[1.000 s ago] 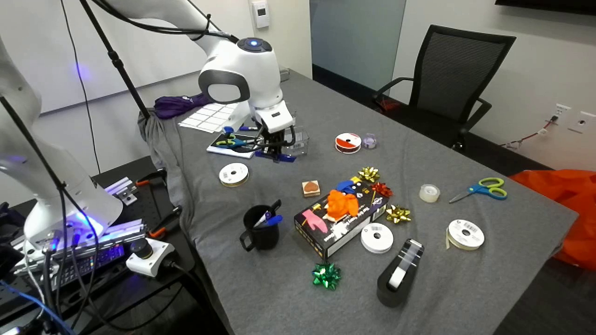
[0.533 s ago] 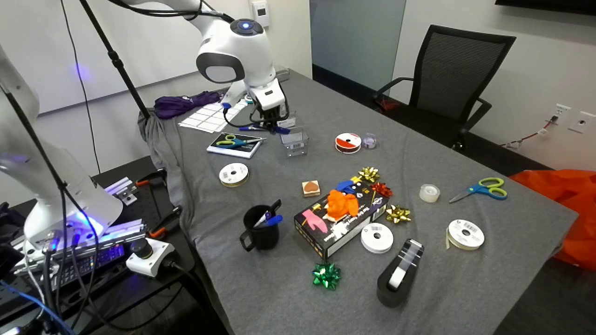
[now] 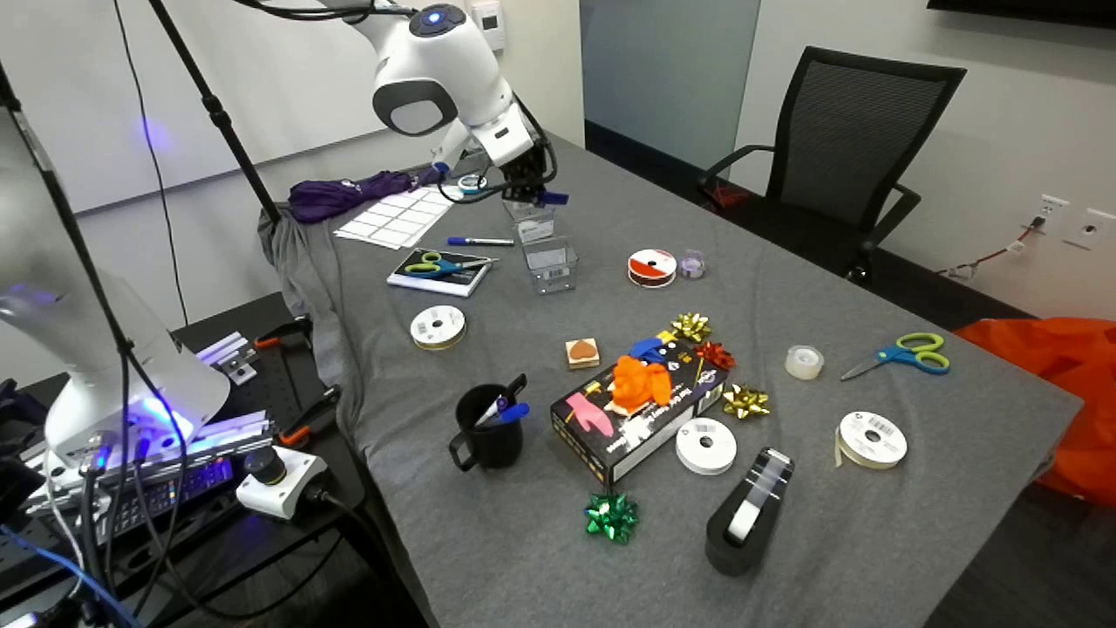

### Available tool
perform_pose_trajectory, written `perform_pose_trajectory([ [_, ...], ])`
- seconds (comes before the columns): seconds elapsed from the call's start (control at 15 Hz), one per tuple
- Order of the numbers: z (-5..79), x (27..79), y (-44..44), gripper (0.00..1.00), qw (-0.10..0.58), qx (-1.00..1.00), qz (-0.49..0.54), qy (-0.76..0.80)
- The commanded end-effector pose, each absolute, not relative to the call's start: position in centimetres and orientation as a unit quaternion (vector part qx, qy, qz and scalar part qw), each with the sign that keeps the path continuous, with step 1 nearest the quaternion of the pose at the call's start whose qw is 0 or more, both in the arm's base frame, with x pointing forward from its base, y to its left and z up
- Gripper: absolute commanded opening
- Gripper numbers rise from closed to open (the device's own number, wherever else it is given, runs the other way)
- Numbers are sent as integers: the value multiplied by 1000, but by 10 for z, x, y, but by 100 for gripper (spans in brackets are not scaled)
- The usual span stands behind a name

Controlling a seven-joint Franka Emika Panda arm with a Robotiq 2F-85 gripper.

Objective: Pick up the blue utility knife and place it in the clear bowl then place the clear bowl on top of the orange tape

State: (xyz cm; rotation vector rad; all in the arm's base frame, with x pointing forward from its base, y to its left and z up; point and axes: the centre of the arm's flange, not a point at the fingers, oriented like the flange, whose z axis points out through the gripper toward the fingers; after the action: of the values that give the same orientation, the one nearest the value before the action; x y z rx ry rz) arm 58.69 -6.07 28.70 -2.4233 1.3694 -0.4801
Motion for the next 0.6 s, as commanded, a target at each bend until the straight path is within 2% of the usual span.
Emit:
perform_pose_trajectory([
  [0.0,272,606,-71,4,118,-834,-227,489],
  [0.27,241,610,-95,4,62,-824,-270,495],
  [0.53,209,606,-105,4,47,-820,-273,501],
])
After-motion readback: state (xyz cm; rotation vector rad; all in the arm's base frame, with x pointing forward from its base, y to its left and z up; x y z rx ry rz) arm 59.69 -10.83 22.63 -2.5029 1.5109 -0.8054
